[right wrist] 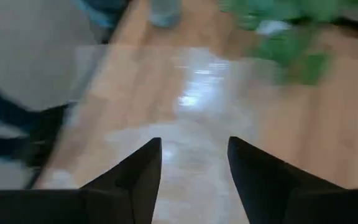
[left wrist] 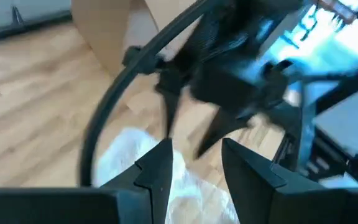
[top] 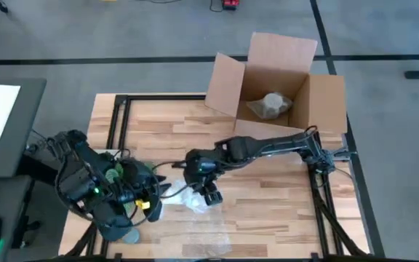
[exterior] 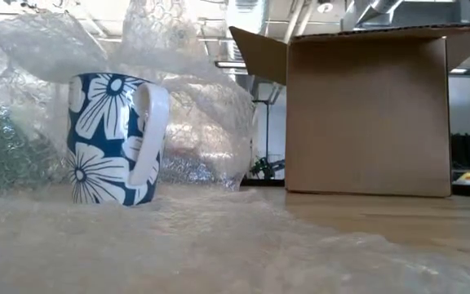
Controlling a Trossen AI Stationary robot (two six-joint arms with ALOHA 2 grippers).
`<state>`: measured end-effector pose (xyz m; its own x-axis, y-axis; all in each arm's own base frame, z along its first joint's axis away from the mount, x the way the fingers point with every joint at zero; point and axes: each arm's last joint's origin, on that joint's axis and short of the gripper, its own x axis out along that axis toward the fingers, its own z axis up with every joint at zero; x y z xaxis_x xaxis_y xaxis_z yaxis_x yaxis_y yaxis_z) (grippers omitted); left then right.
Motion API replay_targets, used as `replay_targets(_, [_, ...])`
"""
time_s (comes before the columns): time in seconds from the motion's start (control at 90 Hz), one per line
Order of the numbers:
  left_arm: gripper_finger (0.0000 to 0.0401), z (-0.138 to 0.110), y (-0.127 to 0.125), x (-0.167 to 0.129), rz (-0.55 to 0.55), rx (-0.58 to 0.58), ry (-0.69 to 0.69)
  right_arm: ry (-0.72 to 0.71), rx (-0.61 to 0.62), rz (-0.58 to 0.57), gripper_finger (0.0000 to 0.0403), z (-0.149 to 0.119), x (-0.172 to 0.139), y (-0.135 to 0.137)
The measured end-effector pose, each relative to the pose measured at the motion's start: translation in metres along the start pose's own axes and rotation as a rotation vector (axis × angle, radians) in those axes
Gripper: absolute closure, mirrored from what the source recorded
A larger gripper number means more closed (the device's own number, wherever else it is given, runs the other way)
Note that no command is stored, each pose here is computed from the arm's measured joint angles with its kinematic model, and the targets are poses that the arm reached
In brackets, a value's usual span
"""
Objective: Wrap mug
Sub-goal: Wrap the blue mug with bubble wrap
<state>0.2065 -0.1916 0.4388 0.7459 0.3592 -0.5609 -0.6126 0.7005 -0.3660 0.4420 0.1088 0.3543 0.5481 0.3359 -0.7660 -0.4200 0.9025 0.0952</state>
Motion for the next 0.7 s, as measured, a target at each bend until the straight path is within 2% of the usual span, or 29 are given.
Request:
replay_targets(0.133, [0.0284,-0.022,-0.01,0.007,0.006,0.018,0.047,0.047,0.02,0.073,0.0238,-0.002,0.002,0.033])
replay_targets(0.267, [0.0284,-0.051,-0.02,0.006,-0.002,0.063,0.161,0.072,0.038,0.106,0.0246,-0.003,0.011,0.062])
replay_targets(0.433, [0.0284,-0.088,-0.028,-0.017,-0.089,0.133,0.189,0.116,0.06,0.078,0.0257,-0.01,0.027,0.089])
replay_targets(0.5, [0.0284,-0.104,-0.024,-0.028,-0.082,0.164,0.236,0.128,0.079,0.078,0.0261,-0.015,0.033,0.097])
replay_targets(0.567, [0.0284,-0.118,-0.026,-0.037,-0.116,0.128,0.247,0.144,0.084,0.088,0.0264,-0.019,0.036,0.105])
replay_targets(0.7, [0.0284,-0.14,-0.027,-0.044,-0.121,0.136,0.213,0.174,0.048,0.103,0.0266,-0.032,0.059,0.117])
